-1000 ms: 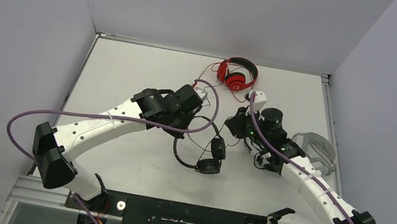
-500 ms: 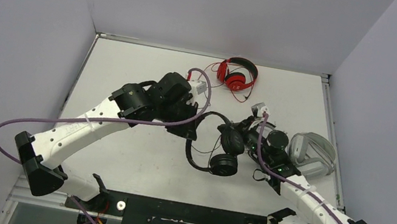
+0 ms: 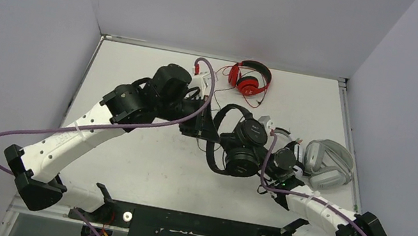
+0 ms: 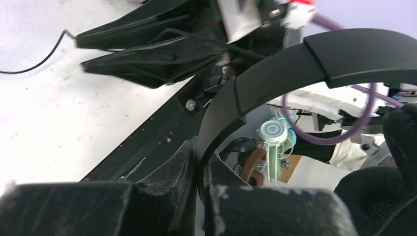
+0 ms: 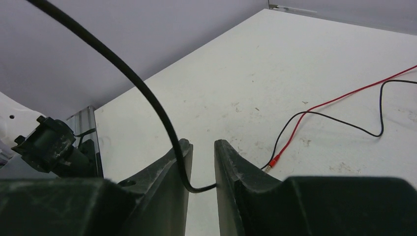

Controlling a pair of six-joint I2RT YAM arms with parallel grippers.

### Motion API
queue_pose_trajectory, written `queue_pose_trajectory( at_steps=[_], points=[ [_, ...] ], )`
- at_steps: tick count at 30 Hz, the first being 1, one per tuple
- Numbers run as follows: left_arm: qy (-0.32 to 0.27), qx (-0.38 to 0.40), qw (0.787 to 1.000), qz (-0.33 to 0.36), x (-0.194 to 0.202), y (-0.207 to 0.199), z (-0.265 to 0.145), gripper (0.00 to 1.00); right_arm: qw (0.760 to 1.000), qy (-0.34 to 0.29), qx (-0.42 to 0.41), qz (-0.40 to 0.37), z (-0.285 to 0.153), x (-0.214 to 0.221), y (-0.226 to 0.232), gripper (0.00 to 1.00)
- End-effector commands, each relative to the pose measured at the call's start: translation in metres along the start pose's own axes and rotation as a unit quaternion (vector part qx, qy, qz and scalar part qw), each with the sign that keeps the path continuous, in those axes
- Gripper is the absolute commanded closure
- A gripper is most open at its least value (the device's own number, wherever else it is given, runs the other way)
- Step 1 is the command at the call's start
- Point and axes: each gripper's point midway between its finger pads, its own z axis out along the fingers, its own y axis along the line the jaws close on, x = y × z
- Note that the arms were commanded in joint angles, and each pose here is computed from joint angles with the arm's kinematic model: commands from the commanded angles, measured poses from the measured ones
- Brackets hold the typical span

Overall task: Wrap the headphones
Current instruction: Wrap the headphones cable around the headphones.

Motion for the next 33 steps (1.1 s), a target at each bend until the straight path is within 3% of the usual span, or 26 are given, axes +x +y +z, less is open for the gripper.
queue_pose_trajectory(
  at_steps=[1,6,13,20,27,33],
  points=[
    [-0.042,0.077,0.996,0.005,-0.027,-0.052,-0.026,1.00,0.996,-0.063,-0.031,-0.056,0.022,-0.036,0.012,0.75],
    [-0.060,0.051,0.997,-0.027,-0.040,-0.047,-0.035,1.00,0.995,-0.059,-0.057,-0.055,0.040,-0.031,0.021,0.76],
    [-0.097,0.029,0.992,-0.081,-0.073,-0.017,-0.056,1.00,0.995,-0.036,-0.088,-0.027,0.044,0.000,0.040,0.98],
    [-0.149,-0.078,0.980,-0.110,-0.110,0.040,-0.074,1.00,0.989,0.004,-0.150,0.003,0.032,0.034,0.095,0.98],
    [-0.207,-0.251,0.935,-0.141,-0.129,0.122,-0.088,1.00,0.974,0.031,-0.225,0.017,0.014,0.038,0.157,0.95],
    [-0.215,-0.248,0.935,-0.134,-0.126,0.136,-0.077,1.00,0.963,0.022,-0.264,0.046,0.009,0.014,0.181,0.92]
  ],
)
